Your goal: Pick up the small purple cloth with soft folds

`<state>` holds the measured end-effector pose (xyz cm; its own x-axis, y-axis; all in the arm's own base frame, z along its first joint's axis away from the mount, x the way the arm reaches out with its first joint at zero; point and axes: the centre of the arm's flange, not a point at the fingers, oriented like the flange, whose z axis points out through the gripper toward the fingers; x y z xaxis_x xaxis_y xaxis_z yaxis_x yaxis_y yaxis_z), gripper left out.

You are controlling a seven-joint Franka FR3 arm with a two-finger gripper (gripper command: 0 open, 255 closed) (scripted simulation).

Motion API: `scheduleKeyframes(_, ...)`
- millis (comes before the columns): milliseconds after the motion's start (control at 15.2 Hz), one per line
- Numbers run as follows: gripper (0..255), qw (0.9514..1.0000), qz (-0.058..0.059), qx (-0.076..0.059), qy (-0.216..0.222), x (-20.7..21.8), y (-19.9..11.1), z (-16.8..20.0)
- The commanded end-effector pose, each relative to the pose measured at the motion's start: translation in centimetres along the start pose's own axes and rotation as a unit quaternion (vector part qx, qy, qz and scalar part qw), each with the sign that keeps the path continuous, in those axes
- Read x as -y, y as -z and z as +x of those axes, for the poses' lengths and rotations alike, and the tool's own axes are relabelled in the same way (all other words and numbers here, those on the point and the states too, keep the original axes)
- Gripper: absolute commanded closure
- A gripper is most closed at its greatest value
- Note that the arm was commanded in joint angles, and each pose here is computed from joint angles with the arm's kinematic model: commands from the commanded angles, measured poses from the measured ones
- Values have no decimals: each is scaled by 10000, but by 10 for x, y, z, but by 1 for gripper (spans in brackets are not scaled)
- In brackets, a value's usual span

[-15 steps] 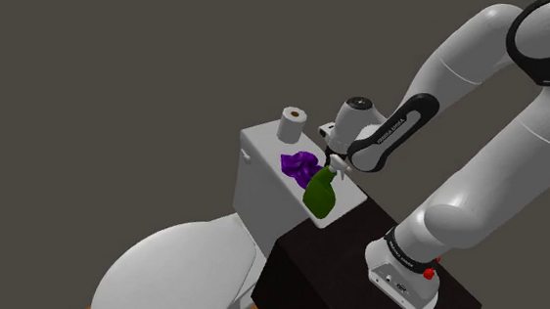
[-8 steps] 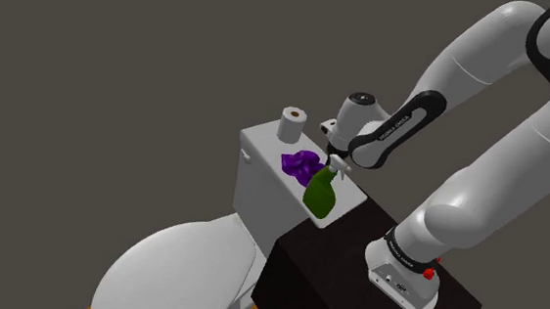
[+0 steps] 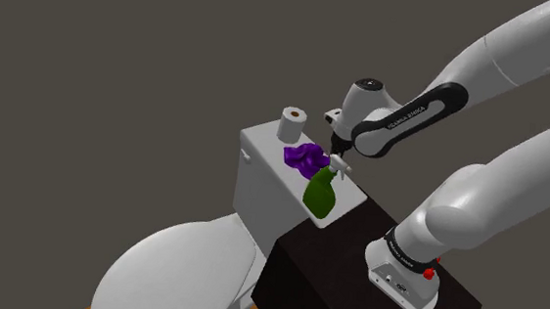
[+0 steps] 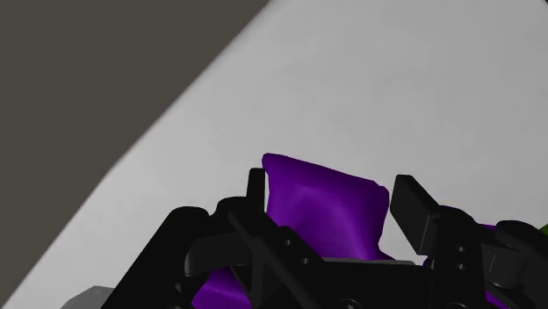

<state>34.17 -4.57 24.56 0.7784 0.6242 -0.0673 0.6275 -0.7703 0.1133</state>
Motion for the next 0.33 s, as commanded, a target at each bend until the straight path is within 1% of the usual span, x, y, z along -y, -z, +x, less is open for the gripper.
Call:
scheduleKeyframes(0,255,10000,4,2,0,0,10,-1)
scheduleKeyframes(132,255,10000,4,2,0,-1,21,-2)
scheduleKeyframes(264,255,10000,4,1,0,-1,22,-2)
